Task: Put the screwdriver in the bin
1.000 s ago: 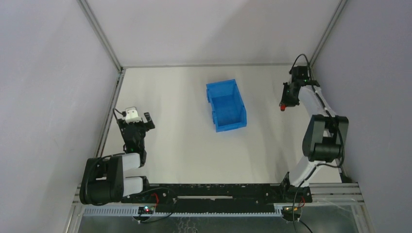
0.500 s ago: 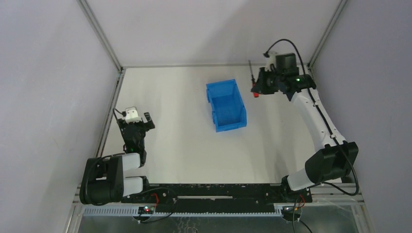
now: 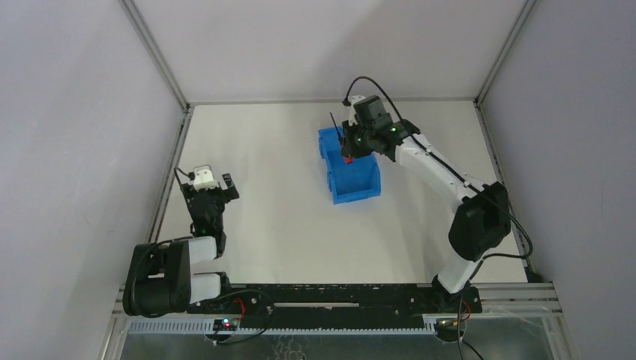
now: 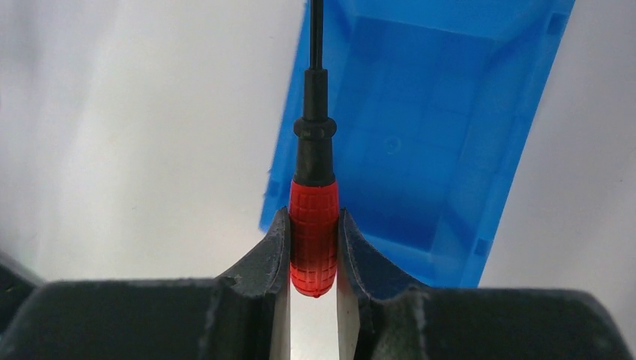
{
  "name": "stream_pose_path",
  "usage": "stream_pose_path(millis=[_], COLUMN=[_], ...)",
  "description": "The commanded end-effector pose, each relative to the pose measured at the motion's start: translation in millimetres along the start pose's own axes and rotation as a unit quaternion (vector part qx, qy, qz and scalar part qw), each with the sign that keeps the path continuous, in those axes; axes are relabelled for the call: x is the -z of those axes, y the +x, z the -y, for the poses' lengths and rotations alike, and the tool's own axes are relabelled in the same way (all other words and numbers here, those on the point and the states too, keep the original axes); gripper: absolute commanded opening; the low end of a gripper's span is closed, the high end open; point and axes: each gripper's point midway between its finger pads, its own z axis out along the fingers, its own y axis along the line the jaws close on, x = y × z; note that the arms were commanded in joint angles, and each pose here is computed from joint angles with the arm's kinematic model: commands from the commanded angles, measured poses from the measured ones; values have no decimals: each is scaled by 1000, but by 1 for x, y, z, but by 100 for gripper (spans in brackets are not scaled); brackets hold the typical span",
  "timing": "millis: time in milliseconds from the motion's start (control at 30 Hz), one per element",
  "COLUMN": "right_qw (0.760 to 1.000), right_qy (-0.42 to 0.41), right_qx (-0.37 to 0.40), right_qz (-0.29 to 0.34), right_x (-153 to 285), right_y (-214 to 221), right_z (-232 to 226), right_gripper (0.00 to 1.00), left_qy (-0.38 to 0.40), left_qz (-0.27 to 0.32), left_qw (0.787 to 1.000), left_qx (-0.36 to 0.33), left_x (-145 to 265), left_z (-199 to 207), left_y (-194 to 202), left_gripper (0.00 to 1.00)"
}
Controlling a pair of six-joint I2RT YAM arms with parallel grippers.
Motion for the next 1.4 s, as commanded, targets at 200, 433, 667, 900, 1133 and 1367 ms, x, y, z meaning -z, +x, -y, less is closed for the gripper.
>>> stream_pose_path(millis=[200,433,667,900,1133,1367], right_qw=[996,988,985,987,980,960], right_qy=[83,137,161,155,163,237], right_qx=[-30,-42,-52,-45,-18,-30], right_qz=[-20,-52,-37,21,109,148], right_x=[-81,-112,-110,-66,3,65], right_y=[46,85,81,30,-33,-56], right_z=[30,42,43,28,28,104], right_gripper=[25,34,50,52,70,100], left_qy=[3,3,2,2,3,3], left_qz=[57,56,57,56,56,56], left_qw=[998,998,998,998,998,998], left_qx=[8,7,8,7,7,7], left_x=[-9,-9,-9,-9,-9,-9], left_z=[4,3,3,3,3,3], left_y=[-37,-36,-37,-36,-36,-36], left_gripper=[100,100,100,100,100,100])
